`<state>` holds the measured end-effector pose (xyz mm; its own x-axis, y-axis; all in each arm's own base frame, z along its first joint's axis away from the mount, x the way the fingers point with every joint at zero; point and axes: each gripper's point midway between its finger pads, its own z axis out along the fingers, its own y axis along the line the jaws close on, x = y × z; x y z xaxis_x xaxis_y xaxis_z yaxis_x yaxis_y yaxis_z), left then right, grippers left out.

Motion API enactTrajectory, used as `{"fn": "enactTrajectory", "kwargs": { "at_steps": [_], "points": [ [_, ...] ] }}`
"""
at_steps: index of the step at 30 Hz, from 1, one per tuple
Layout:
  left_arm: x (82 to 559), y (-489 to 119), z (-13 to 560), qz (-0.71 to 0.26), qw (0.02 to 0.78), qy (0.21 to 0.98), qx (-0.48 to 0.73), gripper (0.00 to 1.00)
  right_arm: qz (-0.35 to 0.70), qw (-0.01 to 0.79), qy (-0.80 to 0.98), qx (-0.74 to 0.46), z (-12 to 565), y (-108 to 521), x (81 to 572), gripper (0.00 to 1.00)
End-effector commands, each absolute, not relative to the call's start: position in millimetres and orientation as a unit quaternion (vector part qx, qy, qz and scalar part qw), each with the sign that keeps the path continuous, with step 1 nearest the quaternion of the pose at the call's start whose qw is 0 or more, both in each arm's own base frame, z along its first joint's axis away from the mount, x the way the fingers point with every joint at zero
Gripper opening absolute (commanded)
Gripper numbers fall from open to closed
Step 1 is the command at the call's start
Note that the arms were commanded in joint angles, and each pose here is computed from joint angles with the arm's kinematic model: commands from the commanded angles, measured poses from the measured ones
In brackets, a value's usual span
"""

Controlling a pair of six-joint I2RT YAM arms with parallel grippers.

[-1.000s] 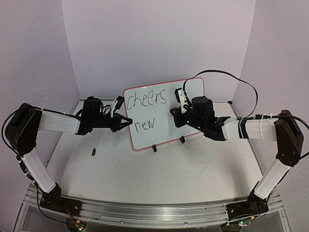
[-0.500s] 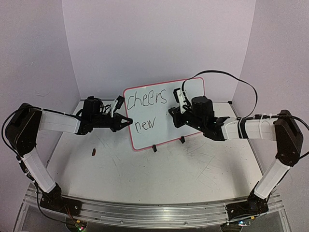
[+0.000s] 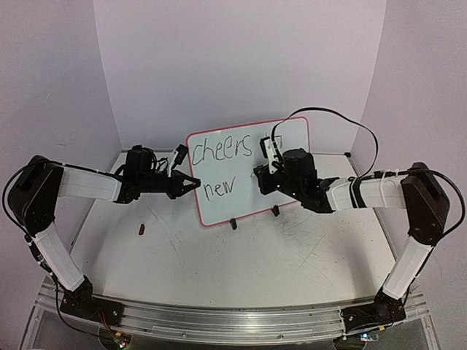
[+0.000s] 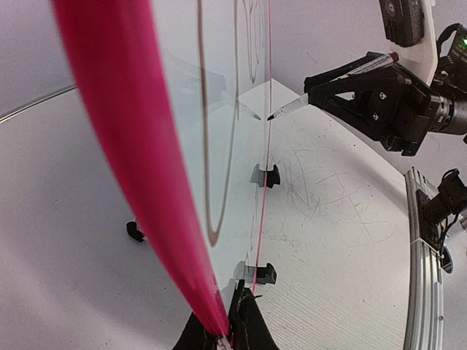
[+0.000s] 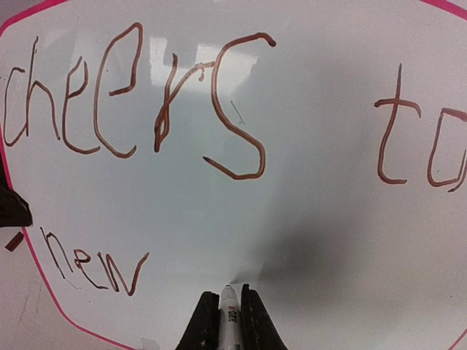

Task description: Write a sentence on the whiteboard

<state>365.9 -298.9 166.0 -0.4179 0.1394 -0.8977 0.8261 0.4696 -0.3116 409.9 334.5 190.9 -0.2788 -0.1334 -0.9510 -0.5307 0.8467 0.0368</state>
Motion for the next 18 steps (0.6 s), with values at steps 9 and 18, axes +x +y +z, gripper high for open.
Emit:
{"fn": "enactTrajectory", "kwargs": {
  "at_steps": [9,18],
  "points": [
    [398.5,-281.0,173.8,-0.315,0.487,0.749,0.319,0.00,0.193,0.590,0.756,-0.207,216.9,353.2,426.2,0.00],
    [398.5,-282.0,174.7,-0.316,0.487,0.748,0.321,0.00,0.206,0.567,0.766,-0.221,198.7,365.9,411.5,0.00]
  ]
}}
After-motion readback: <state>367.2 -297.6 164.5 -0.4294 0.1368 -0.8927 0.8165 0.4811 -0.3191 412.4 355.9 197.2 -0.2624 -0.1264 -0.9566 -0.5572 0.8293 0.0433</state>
